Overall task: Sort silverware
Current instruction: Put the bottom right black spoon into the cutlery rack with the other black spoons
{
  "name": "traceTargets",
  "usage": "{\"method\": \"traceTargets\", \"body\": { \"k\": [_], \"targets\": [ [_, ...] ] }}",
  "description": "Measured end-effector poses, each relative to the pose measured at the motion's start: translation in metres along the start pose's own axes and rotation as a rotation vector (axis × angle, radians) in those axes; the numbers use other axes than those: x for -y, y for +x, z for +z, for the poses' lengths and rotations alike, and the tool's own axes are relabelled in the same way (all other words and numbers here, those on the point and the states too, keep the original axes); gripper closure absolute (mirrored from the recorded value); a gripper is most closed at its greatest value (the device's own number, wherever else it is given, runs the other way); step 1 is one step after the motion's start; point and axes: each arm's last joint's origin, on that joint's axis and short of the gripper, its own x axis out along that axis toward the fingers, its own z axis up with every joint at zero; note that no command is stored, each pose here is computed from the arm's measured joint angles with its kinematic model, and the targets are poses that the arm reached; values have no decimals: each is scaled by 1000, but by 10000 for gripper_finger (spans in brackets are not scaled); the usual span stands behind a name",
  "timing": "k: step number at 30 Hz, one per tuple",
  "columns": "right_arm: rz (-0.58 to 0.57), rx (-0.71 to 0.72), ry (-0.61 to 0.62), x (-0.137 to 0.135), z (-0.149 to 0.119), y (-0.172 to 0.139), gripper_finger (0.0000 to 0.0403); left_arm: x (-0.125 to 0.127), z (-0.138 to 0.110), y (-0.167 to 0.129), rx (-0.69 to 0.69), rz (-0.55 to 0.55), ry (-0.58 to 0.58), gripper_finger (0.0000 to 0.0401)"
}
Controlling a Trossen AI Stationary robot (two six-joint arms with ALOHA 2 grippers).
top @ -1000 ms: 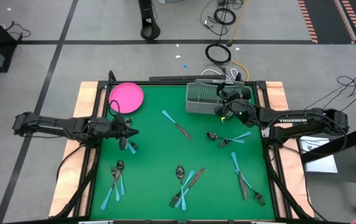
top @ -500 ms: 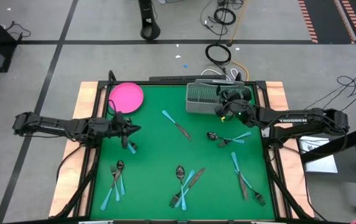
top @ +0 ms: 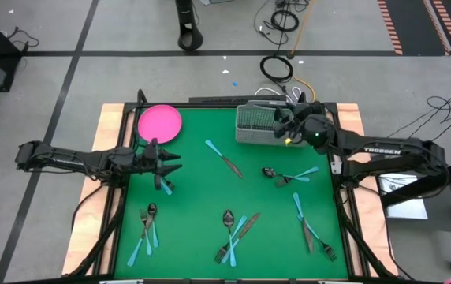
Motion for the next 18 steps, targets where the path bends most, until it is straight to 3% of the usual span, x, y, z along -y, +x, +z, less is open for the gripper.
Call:
{"method": "traceTargets", "body": {
  "k": [8,18],
  "targets": [
    [445,-30,33,-30,34,-17,252,3,3,0,28,-94,108,221],
    [728,-276,-143,-106,29,-30,258,5,5,0,47,-156,122,221]
  ]
}}
